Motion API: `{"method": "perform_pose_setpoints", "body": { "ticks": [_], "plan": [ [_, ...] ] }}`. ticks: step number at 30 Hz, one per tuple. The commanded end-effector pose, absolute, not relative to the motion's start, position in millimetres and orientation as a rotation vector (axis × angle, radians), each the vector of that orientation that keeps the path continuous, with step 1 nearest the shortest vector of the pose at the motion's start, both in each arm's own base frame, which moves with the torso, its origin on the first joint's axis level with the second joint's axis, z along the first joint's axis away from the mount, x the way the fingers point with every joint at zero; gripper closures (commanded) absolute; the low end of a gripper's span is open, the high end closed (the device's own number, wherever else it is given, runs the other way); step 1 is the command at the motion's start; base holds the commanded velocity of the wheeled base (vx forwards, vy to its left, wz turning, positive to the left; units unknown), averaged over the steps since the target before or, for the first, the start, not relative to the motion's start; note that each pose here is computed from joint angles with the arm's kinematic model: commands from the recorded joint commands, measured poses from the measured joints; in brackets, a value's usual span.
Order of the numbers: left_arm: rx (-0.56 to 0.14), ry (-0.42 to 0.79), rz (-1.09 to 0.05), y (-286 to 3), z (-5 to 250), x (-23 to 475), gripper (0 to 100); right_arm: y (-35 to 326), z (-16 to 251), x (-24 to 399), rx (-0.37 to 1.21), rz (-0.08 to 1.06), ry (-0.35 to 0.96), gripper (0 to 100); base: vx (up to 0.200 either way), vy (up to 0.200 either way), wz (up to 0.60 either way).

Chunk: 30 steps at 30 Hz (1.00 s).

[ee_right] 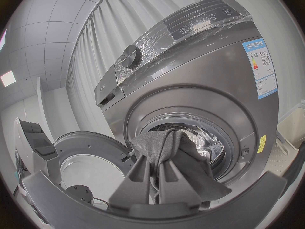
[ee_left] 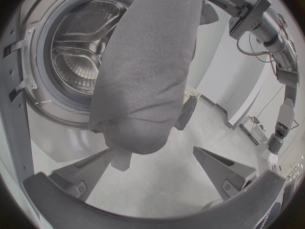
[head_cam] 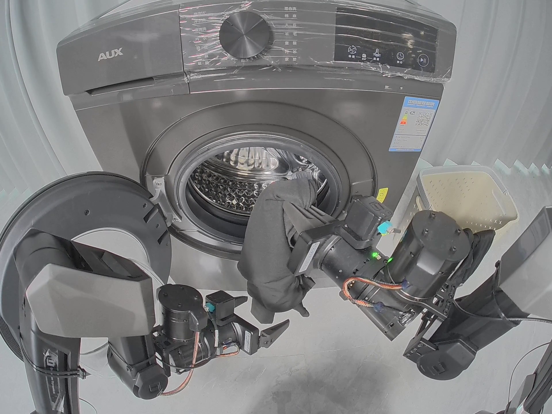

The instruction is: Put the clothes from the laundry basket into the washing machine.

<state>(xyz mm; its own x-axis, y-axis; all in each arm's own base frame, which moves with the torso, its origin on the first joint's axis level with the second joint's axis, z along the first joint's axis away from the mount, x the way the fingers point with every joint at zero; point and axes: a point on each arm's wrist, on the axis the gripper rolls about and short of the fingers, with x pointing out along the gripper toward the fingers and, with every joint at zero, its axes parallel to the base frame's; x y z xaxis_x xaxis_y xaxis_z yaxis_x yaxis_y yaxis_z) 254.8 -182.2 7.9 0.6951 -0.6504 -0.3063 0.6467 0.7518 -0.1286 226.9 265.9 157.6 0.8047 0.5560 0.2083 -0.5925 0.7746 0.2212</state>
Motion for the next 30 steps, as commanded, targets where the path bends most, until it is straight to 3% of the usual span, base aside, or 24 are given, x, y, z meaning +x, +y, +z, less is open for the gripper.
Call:
{"method": "perform_pose_setpoints", "body": {
  "ticks": [1,7,8,21,30],
  "plan": [
    [-0.013,0.346,-0.716,-182,6,257,0,266,158,226,0.284,0.625,-0.134,100,0.0,0.0,0.0],
    [-0.012,0.338,-0.686,-184,3,262,0,266,158,226,0.287,0.625,-0.139,100,0.0,0.0,0.0],
    [-0.013,0.338,-0.686,-184,3,262,100,266,158,226,0.288,0.625,-0.14,100,0.0,0.0,0.0],
    [-0.024,0.293,-0.685,-174,33,244,100,264,155,229,0.286,0.614,-0.134,100,0.0,0.0,0.0],
    [-0.022,0.319,-0.691,-171,32,236,100,263,155,229,0.287,0.613,-0.132,100,0.0,0.0,0.0]
  ]
}}
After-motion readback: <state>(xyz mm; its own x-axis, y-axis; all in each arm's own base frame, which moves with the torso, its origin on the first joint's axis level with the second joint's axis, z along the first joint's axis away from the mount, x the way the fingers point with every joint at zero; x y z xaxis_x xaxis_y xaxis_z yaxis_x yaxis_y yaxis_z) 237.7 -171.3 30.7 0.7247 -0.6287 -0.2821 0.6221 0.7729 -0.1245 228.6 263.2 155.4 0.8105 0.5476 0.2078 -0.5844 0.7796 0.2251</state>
